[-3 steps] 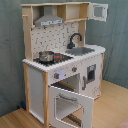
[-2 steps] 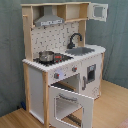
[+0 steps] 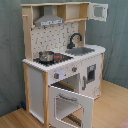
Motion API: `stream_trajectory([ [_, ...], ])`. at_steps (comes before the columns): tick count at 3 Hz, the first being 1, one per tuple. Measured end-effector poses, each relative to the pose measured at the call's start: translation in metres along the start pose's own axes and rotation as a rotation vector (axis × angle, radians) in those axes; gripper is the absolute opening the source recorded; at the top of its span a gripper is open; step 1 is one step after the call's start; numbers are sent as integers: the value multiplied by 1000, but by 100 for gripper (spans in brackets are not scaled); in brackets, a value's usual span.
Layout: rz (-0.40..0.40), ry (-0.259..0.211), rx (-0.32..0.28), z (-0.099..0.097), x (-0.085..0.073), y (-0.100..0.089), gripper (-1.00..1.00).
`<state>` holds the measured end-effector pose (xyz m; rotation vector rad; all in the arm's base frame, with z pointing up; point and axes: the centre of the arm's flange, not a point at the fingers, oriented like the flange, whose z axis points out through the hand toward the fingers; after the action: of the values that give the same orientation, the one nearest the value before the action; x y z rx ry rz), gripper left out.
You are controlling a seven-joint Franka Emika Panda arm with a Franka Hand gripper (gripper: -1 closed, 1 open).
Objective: Play with the kitchen
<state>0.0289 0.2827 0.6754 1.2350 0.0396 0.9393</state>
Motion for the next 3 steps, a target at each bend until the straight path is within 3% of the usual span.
stream_trajectory([
  [2, 203, -75, 52, 51, -10, 20, 100],
  [3, 287, -78, 95, 76, -12, 18, 100],
])
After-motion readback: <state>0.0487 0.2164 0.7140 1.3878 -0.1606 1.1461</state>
